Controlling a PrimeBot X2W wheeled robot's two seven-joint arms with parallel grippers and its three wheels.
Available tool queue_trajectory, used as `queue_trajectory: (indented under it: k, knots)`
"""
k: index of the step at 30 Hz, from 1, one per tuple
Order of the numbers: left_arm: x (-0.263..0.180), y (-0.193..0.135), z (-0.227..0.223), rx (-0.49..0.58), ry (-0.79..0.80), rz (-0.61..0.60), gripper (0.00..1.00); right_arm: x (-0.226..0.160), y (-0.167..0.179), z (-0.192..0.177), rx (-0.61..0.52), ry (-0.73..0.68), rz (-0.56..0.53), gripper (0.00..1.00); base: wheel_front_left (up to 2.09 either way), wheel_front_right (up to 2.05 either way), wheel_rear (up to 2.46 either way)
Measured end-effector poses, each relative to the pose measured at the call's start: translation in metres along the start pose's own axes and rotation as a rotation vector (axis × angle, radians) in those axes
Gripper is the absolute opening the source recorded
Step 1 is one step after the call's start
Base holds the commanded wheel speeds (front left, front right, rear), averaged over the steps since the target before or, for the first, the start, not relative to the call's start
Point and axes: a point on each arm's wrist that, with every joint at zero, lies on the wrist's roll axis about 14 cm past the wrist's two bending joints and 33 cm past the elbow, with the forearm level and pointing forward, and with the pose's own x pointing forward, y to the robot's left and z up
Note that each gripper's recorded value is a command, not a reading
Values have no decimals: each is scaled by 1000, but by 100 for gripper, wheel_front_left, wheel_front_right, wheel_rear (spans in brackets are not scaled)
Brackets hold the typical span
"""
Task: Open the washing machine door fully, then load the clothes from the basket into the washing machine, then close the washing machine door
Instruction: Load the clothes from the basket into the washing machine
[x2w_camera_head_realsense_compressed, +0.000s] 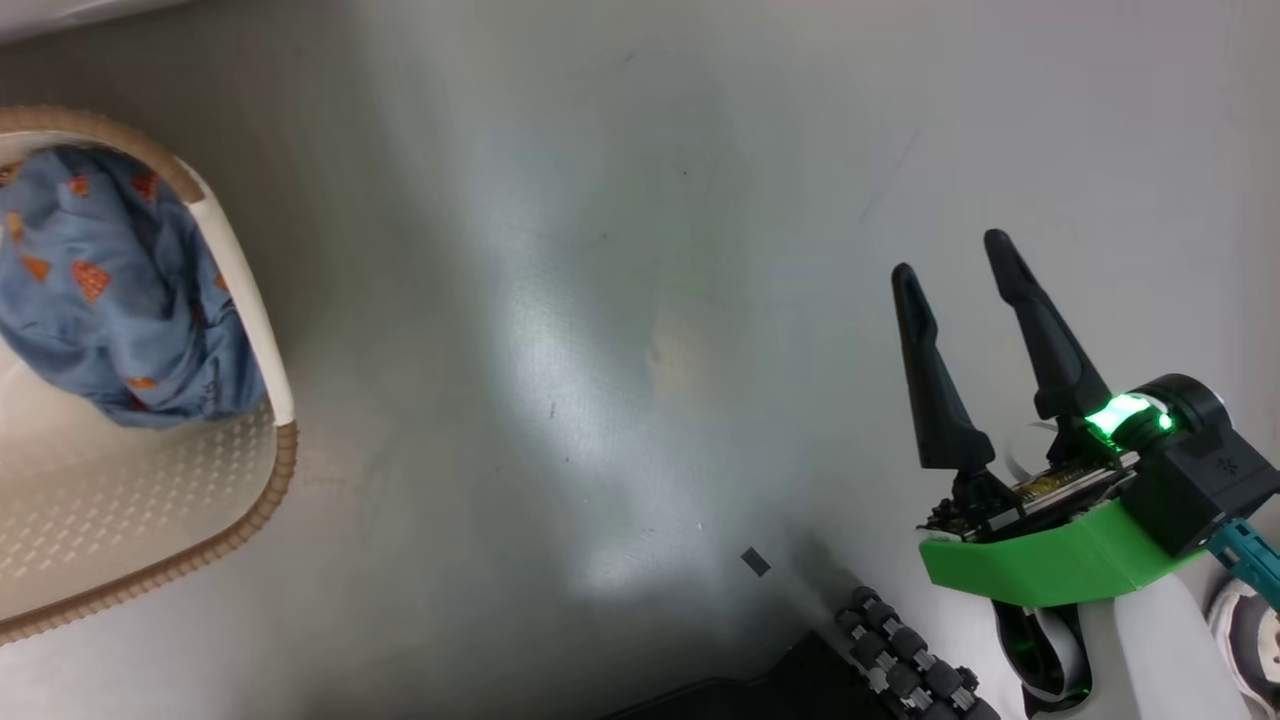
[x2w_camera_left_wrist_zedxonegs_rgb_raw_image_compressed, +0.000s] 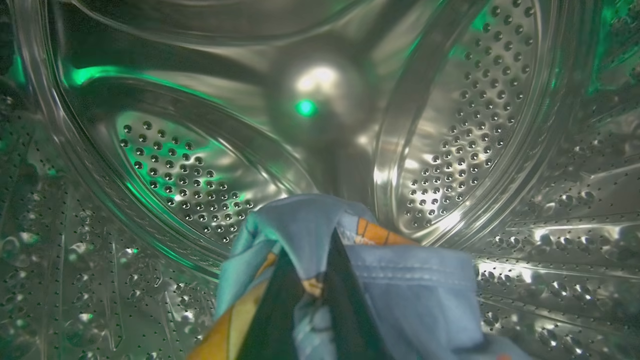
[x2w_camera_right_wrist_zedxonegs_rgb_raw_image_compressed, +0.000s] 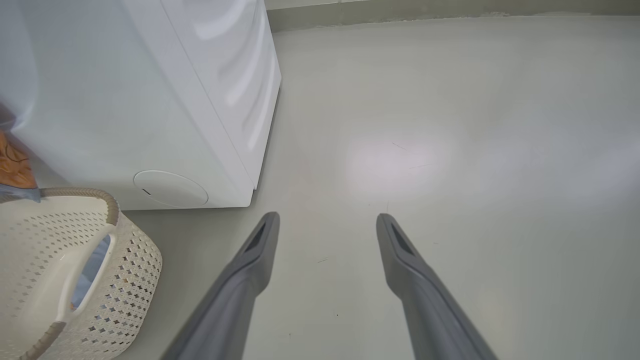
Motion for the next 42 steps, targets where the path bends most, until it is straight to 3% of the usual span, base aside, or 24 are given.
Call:
queue_trajectory:
  k: [14, 15, 16, 31, 42]
  knots:
    - [-6, -16, -49, 44, 144, -37, 3, -1, 6, -4, 20, 12, 13, 100, 0, 0, 0]
    - [-6, -17, -49, 45, 148, -40, 40, -1, 5, -3, 20, 11, 13, 100, 0, 0, 0]
    - [-6, -18, -49, 43, 150, -43, 100, -1, 5, -3, 20, 11, 13, 100, 0, 0, 0]
    - [-22, -18, -27, -5, 190, -44, 100, 3, 9, 29, 4, -77, 27, 100, 0, 0, 0]
    - [-68, -29, -30, 31, 268, -122, 100, 10, 28, 47, -12, -134, 83, 100, 0, 0, 0]
